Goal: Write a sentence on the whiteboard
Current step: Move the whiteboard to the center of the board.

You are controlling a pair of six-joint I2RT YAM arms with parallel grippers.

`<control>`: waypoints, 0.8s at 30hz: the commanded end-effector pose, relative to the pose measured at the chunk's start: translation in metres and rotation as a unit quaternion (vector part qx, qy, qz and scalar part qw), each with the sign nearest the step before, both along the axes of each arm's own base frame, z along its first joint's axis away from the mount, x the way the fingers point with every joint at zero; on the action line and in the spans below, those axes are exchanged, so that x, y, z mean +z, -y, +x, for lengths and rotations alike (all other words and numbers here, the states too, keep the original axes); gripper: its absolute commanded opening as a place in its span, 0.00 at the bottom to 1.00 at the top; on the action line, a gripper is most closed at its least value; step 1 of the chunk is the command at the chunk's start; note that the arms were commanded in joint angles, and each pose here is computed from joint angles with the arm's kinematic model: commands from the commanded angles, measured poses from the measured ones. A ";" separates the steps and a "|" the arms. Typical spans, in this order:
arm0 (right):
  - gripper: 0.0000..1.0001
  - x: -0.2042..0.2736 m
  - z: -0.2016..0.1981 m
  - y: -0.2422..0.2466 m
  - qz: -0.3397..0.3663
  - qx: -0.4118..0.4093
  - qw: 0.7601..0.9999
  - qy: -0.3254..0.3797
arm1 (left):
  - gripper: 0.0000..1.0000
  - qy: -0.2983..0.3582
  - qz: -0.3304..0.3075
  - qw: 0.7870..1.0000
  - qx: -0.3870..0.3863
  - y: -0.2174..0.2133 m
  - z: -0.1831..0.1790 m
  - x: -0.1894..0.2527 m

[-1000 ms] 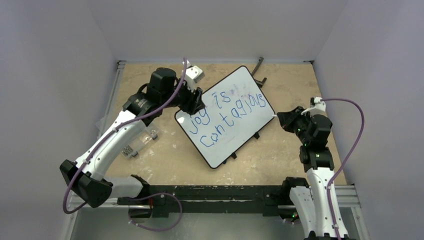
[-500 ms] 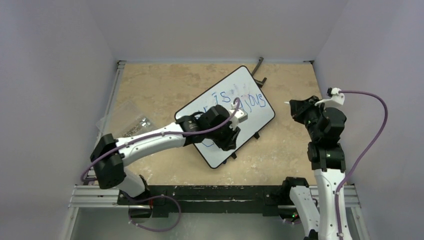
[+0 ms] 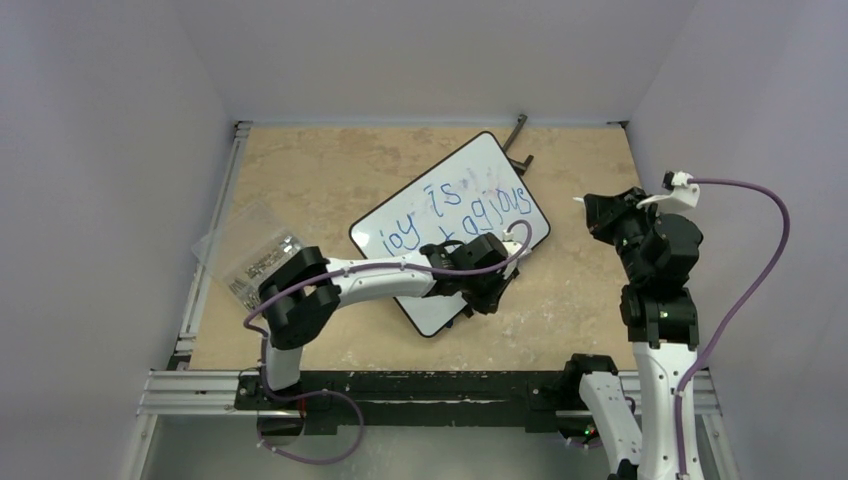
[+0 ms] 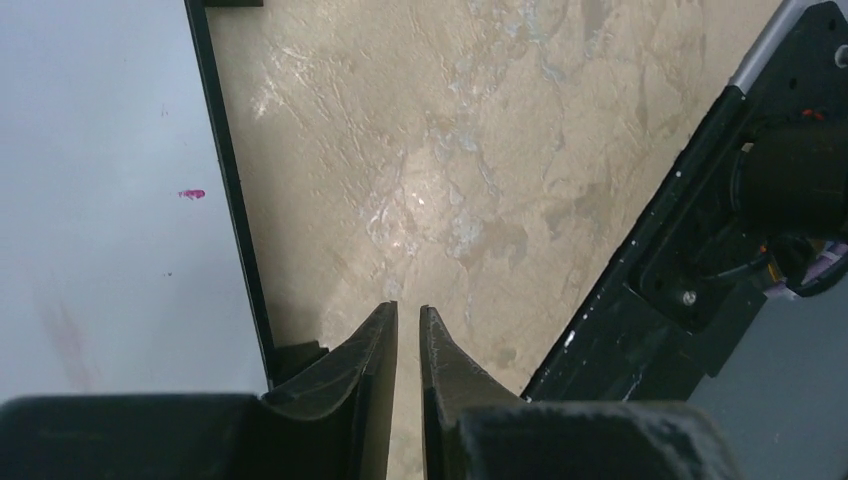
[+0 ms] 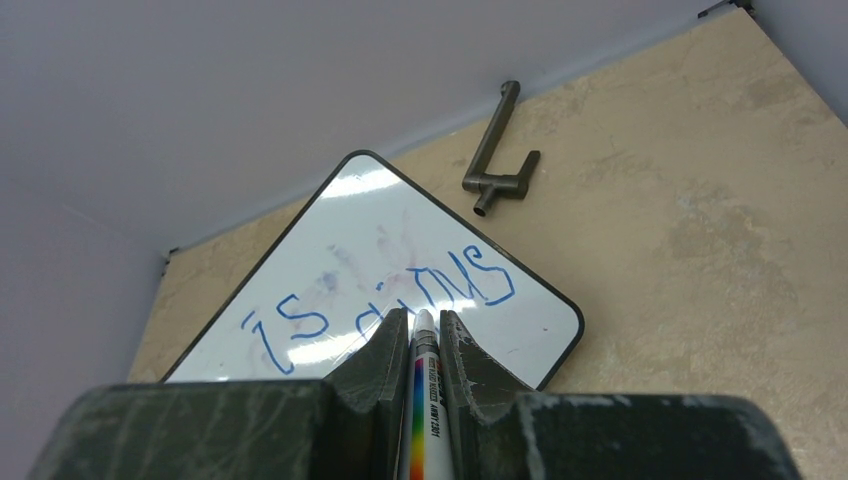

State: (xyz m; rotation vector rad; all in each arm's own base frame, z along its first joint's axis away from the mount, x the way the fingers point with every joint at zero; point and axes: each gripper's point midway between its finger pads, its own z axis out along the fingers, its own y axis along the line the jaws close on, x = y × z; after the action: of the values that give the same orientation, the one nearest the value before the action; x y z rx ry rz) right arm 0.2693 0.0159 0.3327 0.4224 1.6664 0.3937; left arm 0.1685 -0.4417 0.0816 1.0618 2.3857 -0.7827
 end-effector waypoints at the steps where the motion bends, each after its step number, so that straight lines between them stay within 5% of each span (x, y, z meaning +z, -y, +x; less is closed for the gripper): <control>1: 0.00 0.018 -0.004 -0.001 -0.005 0.001 1.000 0.025 | 0.12 0.030 -0.018 0.999 0.019 0.021 0.018 0.005; 24: 0.00 0.028 -0.006 -0.003 -0.004 0.007 0.999 0.035 | 0.07 0.107 0.095 0.989 0.048 -0.015 0.077 -0.048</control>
State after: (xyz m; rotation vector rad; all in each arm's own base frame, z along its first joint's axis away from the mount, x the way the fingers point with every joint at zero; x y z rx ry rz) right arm 0.2654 0.0174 0.3429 0.4094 1.6424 0.4021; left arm 0.2225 -0.4388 0.0320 1.0643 2.3654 -0.4529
